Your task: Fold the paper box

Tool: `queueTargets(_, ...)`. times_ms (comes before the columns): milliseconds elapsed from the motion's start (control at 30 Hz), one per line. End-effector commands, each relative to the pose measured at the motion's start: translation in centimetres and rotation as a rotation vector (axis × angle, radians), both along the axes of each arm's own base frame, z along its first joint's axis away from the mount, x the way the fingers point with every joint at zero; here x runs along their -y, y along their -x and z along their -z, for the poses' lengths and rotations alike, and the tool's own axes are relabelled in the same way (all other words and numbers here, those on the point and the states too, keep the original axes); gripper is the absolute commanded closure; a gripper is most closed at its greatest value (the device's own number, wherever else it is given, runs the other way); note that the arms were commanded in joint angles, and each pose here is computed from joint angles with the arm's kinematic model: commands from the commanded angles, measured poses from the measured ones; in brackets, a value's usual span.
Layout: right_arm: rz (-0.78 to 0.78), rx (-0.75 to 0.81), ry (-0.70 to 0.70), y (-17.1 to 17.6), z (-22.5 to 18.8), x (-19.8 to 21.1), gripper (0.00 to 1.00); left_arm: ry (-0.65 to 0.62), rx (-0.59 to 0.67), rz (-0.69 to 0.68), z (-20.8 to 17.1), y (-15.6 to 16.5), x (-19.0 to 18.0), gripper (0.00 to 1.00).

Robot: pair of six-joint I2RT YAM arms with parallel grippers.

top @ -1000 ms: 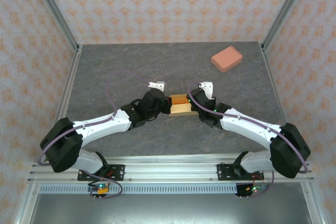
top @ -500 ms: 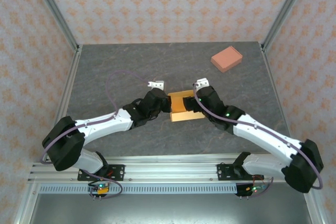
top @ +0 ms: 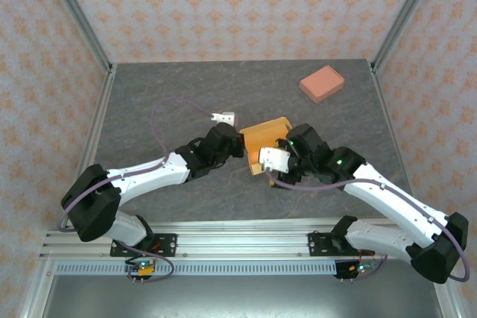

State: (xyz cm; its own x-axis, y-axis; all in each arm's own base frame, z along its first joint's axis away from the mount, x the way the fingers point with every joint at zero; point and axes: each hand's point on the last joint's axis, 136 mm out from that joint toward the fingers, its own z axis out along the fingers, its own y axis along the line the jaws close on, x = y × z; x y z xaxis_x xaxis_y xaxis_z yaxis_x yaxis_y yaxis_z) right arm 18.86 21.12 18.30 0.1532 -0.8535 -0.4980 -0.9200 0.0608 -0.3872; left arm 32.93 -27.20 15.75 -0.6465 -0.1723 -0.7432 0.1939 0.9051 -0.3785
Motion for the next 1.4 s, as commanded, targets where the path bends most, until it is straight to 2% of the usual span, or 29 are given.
queueTargets(0, -0.239, 0.14, 0.098, 1.1, 1.3, 0.3, 0.13, -0.025, 0.005, 0.011, -0.2, -0.2, 0.4, 0.99)
queueTargets(100, -0.254, 0.255, 0.102, -0.4, 1.9, -0.2, 0.13, -0.026, 0.004, 0.012, -0.1, -0.2, 0.4, 0.99)
queueTargets(233, -0.258, 0.374, 0.186, -2.6, 3.7, 0.0, 0.14, -0.029, -0.001, 0.019, 0.0, -0.3, 0.6, 0.99)
queueTargets(333, -0.217, 0.47, 0.155, -4.3, 3.4, -0.8, 0.15, -0.029, -0.004, 0.027, 0.0, -0.3, 0.8, 0.99)
queueTargets(467, -0.104, 0.567, 0.17, -7.4, 2.3, -1.0, 0.29, -0.024, -0.011, 0.039, 0.2, -0.5, 1.2, 0.99)
queueTargets(567, -0.039, 0.585, 0.178, -9.2, 2.0, -1.4, 0.37, -0.023, -0.018, 0.043, 0.5, -0.6, 1.3, 0.99)
queueTargets(733, 0.046, 0.544, 0.078, -11.3, 1.6, -3.0, 0.45, -0.009, -0.026, 0.039, 0.8, -0.8, 1.3, 0.99)
queueTargets(1000, 0.173, 0.45, -0.052, -14.7, 3.0, -5.1, 0.49, 0.022, -0.045, 0.03, 1.1, -1.2, 0.6, 0.99)
queueTargets(1067, 0.171, 0.422, -0.087, -15.0, 3.1, -5.9, 0.49, 0.031, -0.048, 0.033, 1.1, -1.4, 0.7, 0.99)
queueTargets(1200, 0.247, 0.384, -0.237, -15.6, 0.7, -6.8, 0.44, 0.031, -0.052, 0.033, 0.9, -1.8, 0.6, 0.99)
queueTargets(1367, 0.296, 0.254, -0.415, -15.1, -1.4, -4.8, 0.39, 0.033, -0.05, 0.012, 0.6, -2.2, -0.3, 0.99)
